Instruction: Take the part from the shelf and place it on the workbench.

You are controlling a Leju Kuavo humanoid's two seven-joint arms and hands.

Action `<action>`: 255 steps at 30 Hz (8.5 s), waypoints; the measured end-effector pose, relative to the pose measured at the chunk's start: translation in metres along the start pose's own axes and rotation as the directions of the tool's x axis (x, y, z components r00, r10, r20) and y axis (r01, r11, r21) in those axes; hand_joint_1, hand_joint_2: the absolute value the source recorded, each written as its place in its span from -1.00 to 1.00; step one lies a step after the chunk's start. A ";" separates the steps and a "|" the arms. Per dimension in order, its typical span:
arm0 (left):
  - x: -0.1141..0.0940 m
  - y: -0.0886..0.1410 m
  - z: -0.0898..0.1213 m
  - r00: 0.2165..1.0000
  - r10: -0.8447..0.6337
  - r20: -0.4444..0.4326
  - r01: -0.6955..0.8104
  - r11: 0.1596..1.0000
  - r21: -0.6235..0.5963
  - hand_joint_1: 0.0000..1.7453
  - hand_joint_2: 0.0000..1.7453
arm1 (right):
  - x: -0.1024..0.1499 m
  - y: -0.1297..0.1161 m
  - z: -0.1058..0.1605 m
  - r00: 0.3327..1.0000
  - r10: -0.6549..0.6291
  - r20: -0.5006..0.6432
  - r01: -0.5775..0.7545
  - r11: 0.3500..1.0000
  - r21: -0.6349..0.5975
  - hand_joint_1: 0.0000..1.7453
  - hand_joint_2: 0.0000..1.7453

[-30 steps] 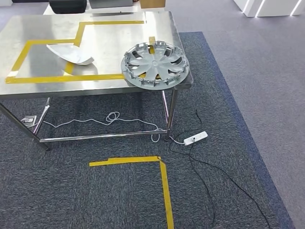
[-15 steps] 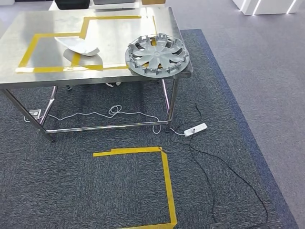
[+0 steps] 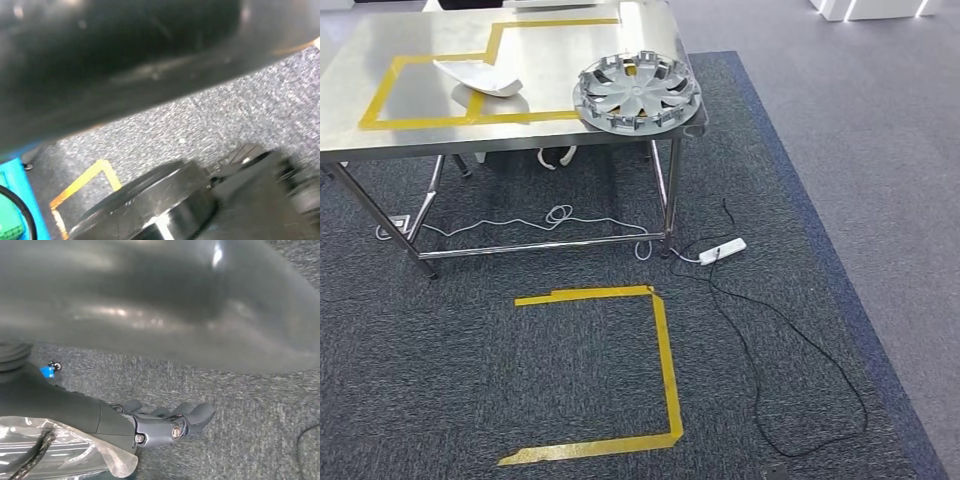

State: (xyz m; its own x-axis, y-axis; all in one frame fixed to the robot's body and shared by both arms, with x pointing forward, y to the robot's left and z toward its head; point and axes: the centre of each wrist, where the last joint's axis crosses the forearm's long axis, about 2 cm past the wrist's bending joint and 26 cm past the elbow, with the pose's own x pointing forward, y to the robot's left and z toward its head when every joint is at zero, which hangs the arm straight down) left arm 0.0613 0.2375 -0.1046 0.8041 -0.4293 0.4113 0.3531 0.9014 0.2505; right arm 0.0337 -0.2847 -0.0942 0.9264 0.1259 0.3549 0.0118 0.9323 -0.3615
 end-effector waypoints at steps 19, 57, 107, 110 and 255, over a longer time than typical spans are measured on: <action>0.000 -0.001 0.000 1.000 0.003 0.004 -0.003 1.000 0.000 -1.00 -1.00 | 0.000 0.002 -0.001 0.999 -0.048 -0.020 0.048 0.999 0.002 -1.00 -1.00; -0.007 -0.002 0.002 0.999 0.043 -0.018 -0.043 0.999 0.024 -1.00 -1.00 | -0.005 0.000 -0.001 0.977 -0.205 -0.063 0.208 0.978 0.033 -1.00 -1.00; -0.012 -0.003 0.004 0.997 0.067 -0.027 -0.066 0.997 0.032 -1.00 -1.00 | -0.005 0.004 -0.004 0.979 -0.195 -0.064 0.196 0.980 0.010 -1.00 -1.00; -0.010 -0.003 0.003 0.997 0.067 -0.024 -0.066 0.997 0.032 -1.00 -1.00 | -0.005 0.003 -0.004 0.981 -0.181 -0.063 0.182 0.983 0.008 -1.00 -1.00; -0.009 -0.005 0.003 0.992 0.120 0.030 -0.118 0.992 -0.043 -1.00 -1.00 | -0.008 0.002 -0.007 0.992 -0.125 -0.033 0.127 0.990 0.067 -1.00 -1.00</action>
State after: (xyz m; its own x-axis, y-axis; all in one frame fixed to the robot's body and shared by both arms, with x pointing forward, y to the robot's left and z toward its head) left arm 0.0508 0.2366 -0.1068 0.8258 -0.3197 0.4645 0.2754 0.9475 0.1624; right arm 0.0292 -0.2864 -0.1038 0.9296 -0.0031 0.3686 0.1043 0.9613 -0.2551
